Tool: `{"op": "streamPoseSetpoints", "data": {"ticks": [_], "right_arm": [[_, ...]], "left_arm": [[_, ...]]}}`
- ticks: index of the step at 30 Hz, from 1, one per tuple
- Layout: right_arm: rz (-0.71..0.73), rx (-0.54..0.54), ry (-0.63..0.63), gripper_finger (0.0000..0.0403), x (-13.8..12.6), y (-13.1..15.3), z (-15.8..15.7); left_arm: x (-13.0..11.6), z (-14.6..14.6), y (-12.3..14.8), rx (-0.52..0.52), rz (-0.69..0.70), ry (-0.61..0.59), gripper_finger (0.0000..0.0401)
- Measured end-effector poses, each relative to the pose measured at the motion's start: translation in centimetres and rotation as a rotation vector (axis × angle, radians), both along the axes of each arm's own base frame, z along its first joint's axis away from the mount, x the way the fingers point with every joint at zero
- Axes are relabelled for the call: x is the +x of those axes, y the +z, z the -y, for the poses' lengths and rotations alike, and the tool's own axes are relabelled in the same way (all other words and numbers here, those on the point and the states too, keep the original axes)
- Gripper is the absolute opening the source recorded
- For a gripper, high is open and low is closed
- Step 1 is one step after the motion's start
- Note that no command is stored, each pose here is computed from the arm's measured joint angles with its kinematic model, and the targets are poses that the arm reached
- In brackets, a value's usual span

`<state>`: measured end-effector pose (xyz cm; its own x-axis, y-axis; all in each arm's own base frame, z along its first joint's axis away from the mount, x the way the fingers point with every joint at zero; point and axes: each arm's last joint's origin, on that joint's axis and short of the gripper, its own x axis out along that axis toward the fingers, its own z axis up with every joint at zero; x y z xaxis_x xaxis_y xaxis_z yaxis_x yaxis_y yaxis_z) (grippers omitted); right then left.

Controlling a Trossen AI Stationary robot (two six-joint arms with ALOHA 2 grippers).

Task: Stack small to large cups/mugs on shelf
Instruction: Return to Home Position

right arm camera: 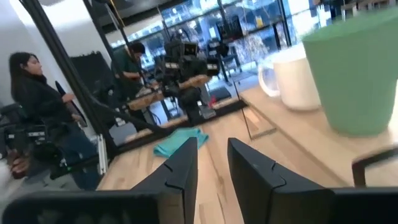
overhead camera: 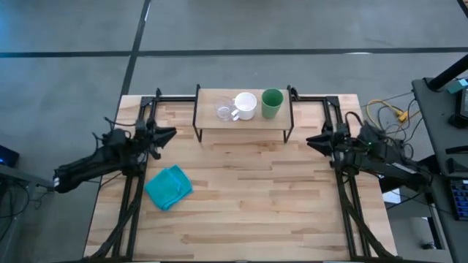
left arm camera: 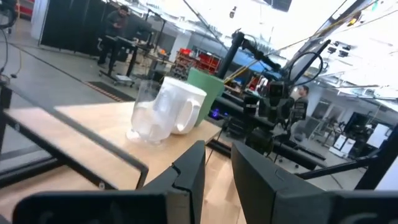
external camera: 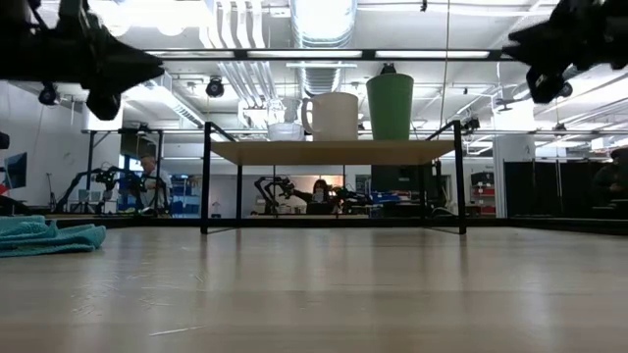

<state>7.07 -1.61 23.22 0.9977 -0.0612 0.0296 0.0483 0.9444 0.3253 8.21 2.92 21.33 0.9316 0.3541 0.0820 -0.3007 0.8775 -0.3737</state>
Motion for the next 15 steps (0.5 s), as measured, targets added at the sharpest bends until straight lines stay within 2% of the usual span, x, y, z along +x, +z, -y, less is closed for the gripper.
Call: {"op": "streamPoseSetpoints", "data": {"ticks": [8,15], "right_arm": [[-0.033,0.045,0.001,0.0073,1.2,-3.1,0.4],[-0.064,0.077,0.001,0.0071,1.6,-4.7,0.5]], "left_arm": [[1.0,-0.3,-3.1,-0.027,0.023,-0.003,0.0066],[1.1,-0.4,-3.8,-0.027,0.024,-0.004,0.0066]]}}
